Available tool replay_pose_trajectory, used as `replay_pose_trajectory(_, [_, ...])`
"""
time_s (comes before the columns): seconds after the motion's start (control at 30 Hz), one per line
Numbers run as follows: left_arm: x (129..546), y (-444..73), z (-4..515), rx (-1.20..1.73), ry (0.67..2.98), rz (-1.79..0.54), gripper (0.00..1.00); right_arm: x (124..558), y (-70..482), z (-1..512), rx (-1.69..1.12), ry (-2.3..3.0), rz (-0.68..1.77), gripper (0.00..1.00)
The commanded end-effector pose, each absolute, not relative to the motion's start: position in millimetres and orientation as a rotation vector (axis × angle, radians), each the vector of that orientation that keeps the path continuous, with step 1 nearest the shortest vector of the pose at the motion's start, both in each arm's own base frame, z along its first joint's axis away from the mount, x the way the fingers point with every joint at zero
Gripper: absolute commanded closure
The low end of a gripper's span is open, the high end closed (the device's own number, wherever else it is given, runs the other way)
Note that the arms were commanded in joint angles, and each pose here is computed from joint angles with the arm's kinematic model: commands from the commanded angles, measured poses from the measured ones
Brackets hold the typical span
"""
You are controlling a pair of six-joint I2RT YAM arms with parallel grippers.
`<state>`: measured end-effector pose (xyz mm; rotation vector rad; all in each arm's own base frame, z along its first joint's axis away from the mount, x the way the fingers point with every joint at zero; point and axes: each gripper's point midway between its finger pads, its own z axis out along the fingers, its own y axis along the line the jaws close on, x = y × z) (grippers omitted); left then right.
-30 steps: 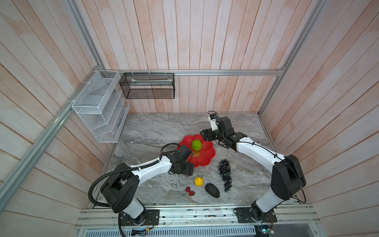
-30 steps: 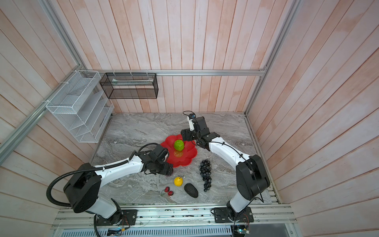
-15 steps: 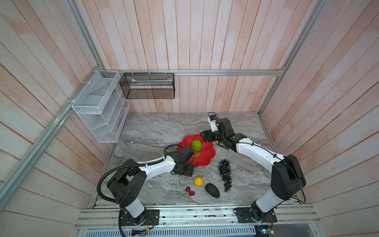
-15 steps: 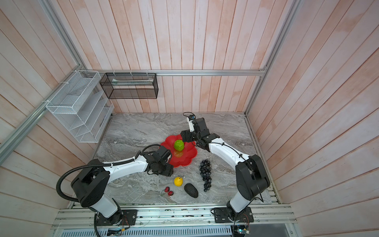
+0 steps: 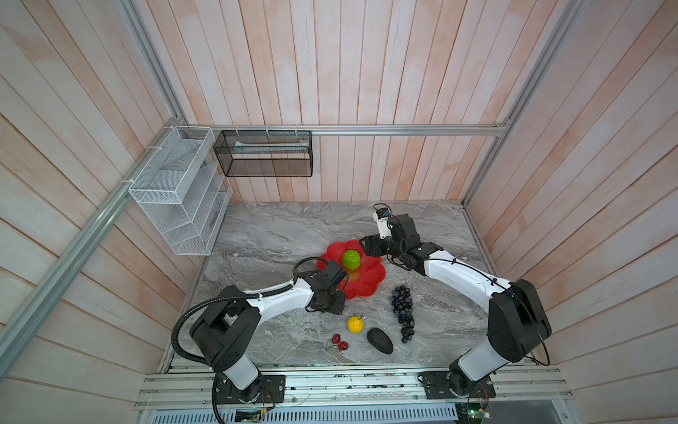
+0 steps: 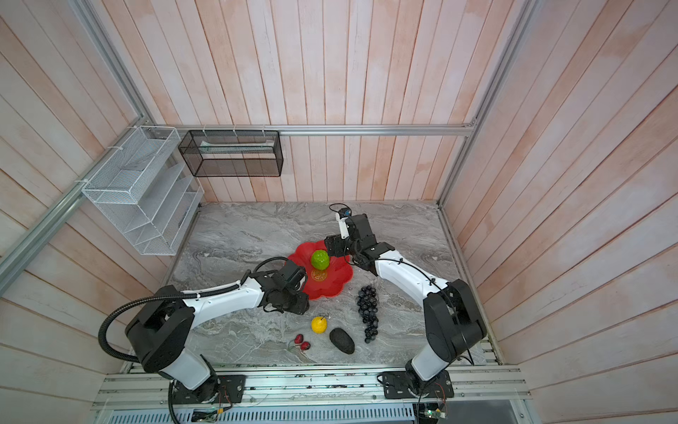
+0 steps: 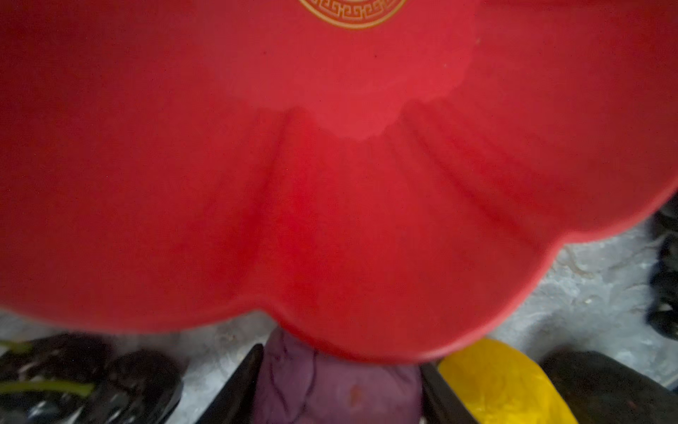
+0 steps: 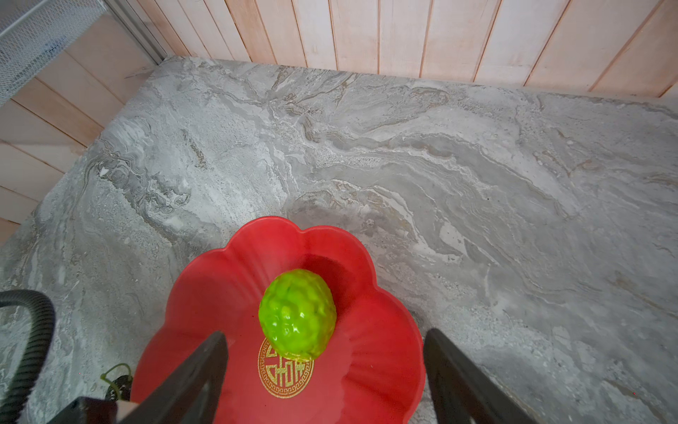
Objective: Place and organize the fake fruits in the fruit bowl
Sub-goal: 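Reach the left gripper to the purple fruit and grasp it, then carry the purple fruit into the red bowl beside the green fruit and release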
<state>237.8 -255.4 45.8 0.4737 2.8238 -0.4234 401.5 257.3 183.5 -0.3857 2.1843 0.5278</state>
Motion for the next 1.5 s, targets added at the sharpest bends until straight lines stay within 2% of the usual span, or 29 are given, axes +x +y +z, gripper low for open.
replay_pose_trajectory(0.0, [231,-251,56,0.483,2.802,-0.438,0.56,401,260,195,-0.384,2.157,0.563,0.16])
replay_pose_trajectory(0.33, [214,-234,87,0.377,2.735,-0.526,0.56,397,256,209,-0.383,2.142,0.555,0.17])
replay_pose_trajectory(0.67, [232,-237,123,0.305,2.647,-0.598,0.56,393,257,221,-0.43,2.149,0.556,0.18])
replay_pose_trajectory(0.9, [272,-241,155,0.236,2.567,-0.671,0.57,391,260,222,-0.406,2.134,0.601,0.18])
replay_pose_trajectory(1.03, [306,-245,161,0.248,2.545,-0.615,0.57,393,262,221,-0.409,2.13,0.606,0.19])
replay_pose_trajectory(1.47, [391,-254,114,0.18,2.62,-0.488,0.58,395,259,200,-0.418,2.149,0.593,0.18])
